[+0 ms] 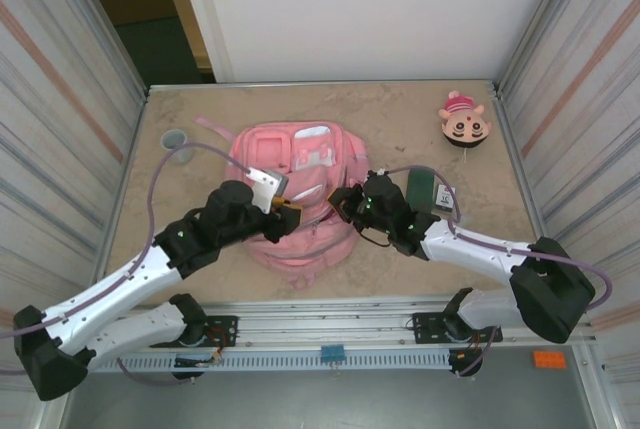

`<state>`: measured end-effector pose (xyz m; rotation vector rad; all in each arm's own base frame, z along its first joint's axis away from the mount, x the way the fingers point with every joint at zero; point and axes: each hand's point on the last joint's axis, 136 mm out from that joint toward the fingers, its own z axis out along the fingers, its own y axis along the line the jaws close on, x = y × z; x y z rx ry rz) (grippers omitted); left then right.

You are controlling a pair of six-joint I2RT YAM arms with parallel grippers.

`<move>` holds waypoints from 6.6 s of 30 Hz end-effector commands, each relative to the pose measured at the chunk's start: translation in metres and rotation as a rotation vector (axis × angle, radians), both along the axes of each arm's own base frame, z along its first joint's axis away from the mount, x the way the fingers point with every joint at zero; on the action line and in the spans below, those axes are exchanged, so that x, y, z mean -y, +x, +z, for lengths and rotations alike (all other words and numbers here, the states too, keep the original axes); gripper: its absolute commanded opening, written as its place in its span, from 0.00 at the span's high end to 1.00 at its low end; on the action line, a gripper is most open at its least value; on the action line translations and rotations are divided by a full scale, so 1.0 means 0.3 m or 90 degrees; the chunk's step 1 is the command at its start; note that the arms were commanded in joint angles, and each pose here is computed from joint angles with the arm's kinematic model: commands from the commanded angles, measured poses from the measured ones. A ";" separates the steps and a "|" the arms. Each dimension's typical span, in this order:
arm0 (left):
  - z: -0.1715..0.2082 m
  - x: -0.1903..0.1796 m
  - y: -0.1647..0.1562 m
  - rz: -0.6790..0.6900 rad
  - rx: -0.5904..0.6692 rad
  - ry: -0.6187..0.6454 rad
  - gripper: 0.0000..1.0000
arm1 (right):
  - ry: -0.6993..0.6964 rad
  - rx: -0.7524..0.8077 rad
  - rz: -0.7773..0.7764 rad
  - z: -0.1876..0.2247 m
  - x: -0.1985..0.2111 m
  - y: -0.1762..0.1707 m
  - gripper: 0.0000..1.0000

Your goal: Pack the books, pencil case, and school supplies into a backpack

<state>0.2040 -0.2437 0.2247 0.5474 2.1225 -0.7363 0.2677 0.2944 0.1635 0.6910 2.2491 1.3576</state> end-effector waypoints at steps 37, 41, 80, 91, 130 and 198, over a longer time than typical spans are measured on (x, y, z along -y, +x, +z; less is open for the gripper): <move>-0.251 0.115 -0.015 0.133 -0.205 0.085 0.89 | 0.034 0.111 0.033 0.211 -0.067 -0.020 1.00; -0.261 0.067 -0.013 0.159 -0.208 0.081 1.00 | 0.026 0.107 0.035 0.206 -0.048 -0.006 1.00; -0.240 -0.151 0.082 0.204 -0.117 0.051 1.00 | -0.064 0.097 0.133 0.161 -0.073 -0.016 1.00; -0.236 -0.184 0.053 0.188 -0.087 0.028 1.00 | -0.059 0.095 0.277 0.254 0.032 0.050 0.97; -0.266 -0.424 0.154 0.302 -0.084 0.087 1.00 | -0.018 0.096 0.467 0.401 -0.038 -0.043 0.98; -0.066 -0.343 0.173 0.194 0.004 -0.024 0.37 | -0.468 -0.134 0.291 0.092 0.226 -0.218 0.30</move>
